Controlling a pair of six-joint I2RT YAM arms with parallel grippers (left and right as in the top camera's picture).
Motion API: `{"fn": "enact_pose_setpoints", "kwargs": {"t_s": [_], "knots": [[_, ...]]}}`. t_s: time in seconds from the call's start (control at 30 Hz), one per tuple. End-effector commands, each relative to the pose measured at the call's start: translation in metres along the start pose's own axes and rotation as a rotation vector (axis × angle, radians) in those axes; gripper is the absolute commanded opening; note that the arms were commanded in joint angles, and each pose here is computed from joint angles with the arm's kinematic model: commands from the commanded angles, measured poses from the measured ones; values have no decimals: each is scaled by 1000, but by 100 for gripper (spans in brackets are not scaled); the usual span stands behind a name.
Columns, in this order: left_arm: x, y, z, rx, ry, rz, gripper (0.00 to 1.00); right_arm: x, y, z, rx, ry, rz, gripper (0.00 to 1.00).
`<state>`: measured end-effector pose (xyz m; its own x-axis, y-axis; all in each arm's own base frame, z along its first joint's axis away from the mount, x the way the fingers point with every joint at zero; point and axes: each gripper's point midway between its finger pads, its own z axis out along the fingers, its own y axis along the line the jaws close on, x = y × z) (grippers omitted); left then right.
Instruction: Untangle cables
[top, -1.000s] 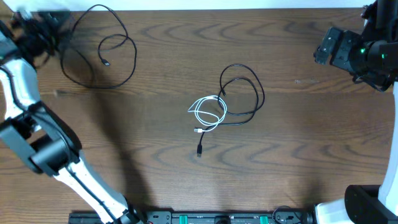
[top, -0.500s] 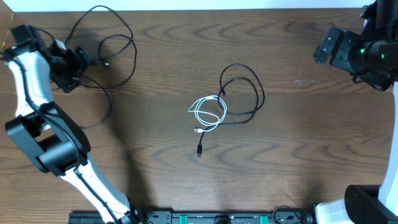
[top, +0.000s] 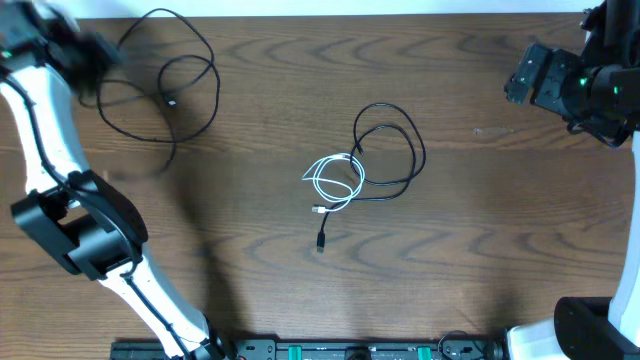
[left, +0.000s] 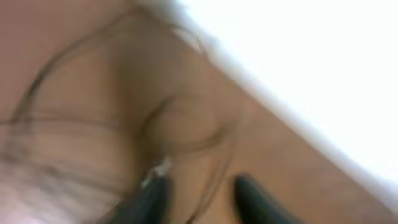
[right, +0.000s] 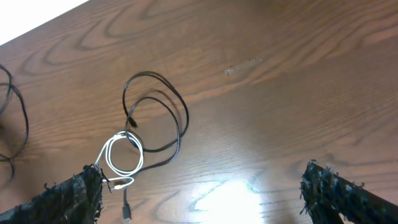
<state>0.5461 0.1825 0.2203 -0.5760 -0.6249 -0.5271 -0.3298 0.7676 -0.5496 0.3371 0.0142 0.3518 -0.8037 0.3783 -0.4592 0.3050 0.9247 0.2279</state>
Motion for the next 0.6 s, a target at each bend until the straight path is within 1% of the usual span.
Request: {"fn": "enact_pose_setpoints", "kwargs": {"t_s": [0.0, 0.07, 0.13, 0.17, 0.2, 0.23, 0.33, 0.37, 0.4, 0.43, 0.47, 0.5, 0.57], "knots": [[-47, -97, -54, 387, -76, -136, 7, 0, -1, 1, 5, 1, -9, 99], [-56, -104, -59, 408, -107, -135, 8, 0, -1, 1, 5, 1, -9, 99], [-48, -95, -53, 372, -88, -101, 40, 0, -1, 1, 5, 1, -9, 99], [-38, -83, -45, 313, -62, -82, 56, 0, -1, 1, 5, 1, -9, 99], [-25, -63, -35, 213, -30, -74, 66, 0, -1, 1, 5, 1, -9, 99], [-13, -41, -28, 101, 1, -77, 71, 0, -1, 1, 5, 1, -9, 99], [28, 41, -19, -325, 108, -107, 72, 0, -1, 1, 5, 1, -9, 99], [40, 60, -20, -421, 144, -115, 72, 0, -1, 1, 5, 1, -9, 99], [51, 72, -20, -477, 184, -110, 72, 0, -1, 1, 5, 1, -9, 99], [68, 81, -17, -501, 263, -86, 72, 0, -1, 1, 5, 1, -9, 99], [78, 82, -15, -490, 312, -73, 72, 0, -1, 1, 5, 1, -9, 99], [86, 81, -12, -465, 354, -54, 72, 0, -1, 1, 5, 1, -9, 99], [102, 67, -5, -355, 441, -2, 72, 0, -1, 1, 5, 1, -9, 99]]}}
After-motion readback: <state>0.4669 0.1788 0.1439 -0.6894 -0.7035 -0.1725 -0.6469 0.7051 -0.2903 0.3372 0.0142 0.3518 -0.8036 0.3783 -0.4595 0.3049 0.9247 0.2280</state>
